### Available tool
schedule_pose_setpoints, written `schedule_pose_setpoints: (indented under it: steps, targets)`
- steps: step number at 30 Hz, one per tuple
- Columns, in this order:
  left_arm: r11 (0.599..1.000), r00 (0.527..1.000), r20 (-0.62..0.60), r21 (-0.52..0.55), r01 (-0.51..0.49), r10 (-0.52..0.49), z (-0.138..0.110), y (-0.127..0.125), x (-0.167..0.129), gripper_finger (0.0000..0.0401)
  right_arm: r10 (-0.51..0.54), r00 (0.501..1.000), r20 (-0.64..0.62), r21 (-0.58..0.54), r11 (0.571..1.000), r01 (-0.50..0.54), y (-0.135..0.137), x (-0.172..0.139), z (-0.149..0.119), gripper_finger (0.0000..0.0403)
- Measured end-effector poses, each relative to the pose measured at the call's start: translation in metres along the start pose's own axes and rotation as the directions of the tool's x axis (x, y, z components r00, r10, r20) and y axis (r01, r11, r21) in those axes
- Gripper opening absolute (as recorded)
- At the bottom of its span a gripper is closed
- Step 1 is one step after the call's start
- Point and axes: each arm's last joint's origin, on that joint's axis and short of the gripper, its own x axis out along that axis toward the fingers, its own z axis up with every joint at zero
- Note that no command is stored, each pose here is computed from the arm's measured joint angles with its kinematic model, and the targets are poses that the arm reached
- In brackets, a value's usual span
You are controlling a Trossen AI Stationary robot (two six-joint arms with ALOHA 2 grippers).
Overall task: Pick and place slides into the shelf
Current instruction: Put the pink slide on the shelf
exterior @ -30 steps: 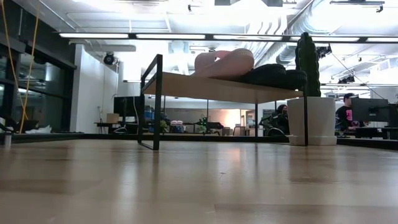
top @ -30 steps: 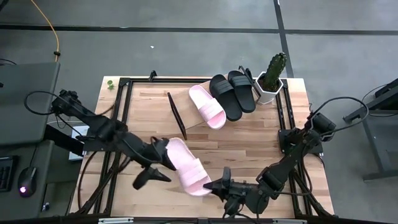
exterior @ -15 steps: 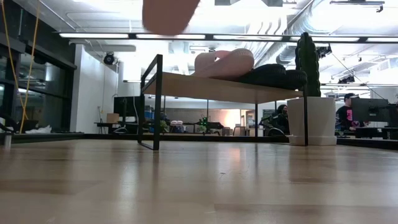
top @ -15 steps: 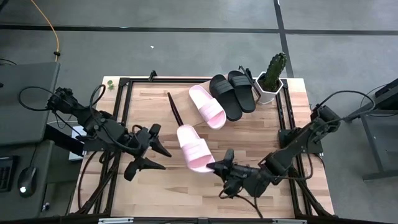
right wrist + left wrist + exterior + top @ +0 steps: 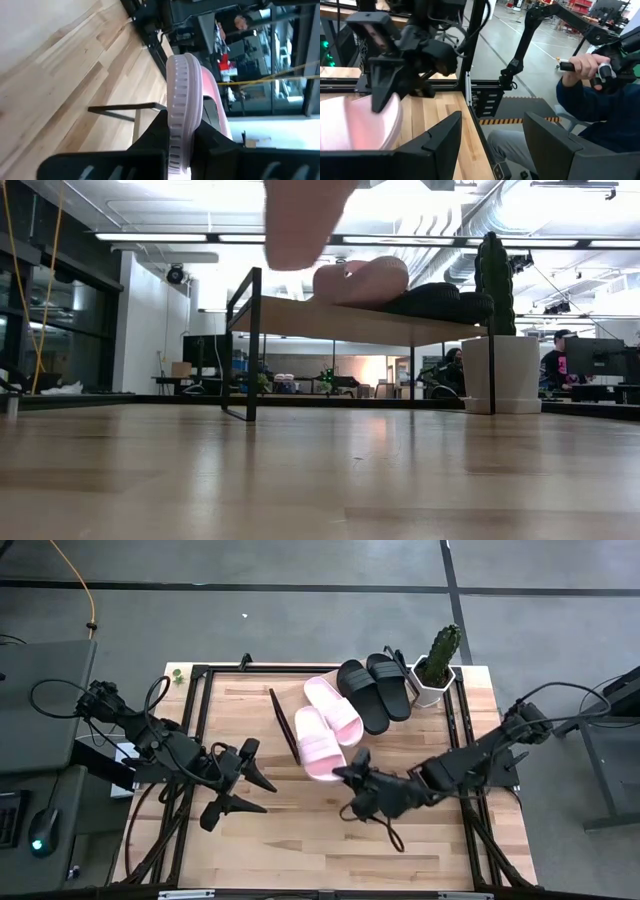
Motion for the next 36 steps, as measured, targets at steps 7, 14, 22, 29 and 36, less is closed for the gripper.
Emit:
schedule_pose_setpoints:
  steps: [7,14,22,29,36]
  targets:
    - [1.0,1.0,-0.003,0.001,-0.001,0.001,0.0,0.0,0.0,0.02,0.016,0.999,-0.028,-0.054,0.998,-0.017,-0.016,0.022,-0.019,0.0012]
    - [1.0,1.0,-0.008,0.001,-0.002,0.003,-0.001,0.0,0.0,0.02,0.059,0.998,-0.015,-0.082,0.995,-0.06,-0.028,0.039,-0.038,0.0011]
    - [1.0,1.0,-0.009,0.001,-0.003,0.003,-0.001,0.0,0.0,0.02,0.085,0.996,-0.02,-0.084,0.993,-0.086,-0.042,0.056,-0.06,0.001]
    - [1.0,1.0,-0.008,0.011,-0.002,0.003,-0.001,0.0,0.0,0.02,0.119,0.993,0.002,-0.07,0.99,-0.119,-0.052,0.067,-0.079,0.001]
    - [1.0,1.0,-0.008,0.027,-0.002,0.003,-0.001,0.0,0.0,0.02,0.16,0.986,0.053,-0.047,0.986,-0.157,-0.058,0.073,-0.09,0.001]
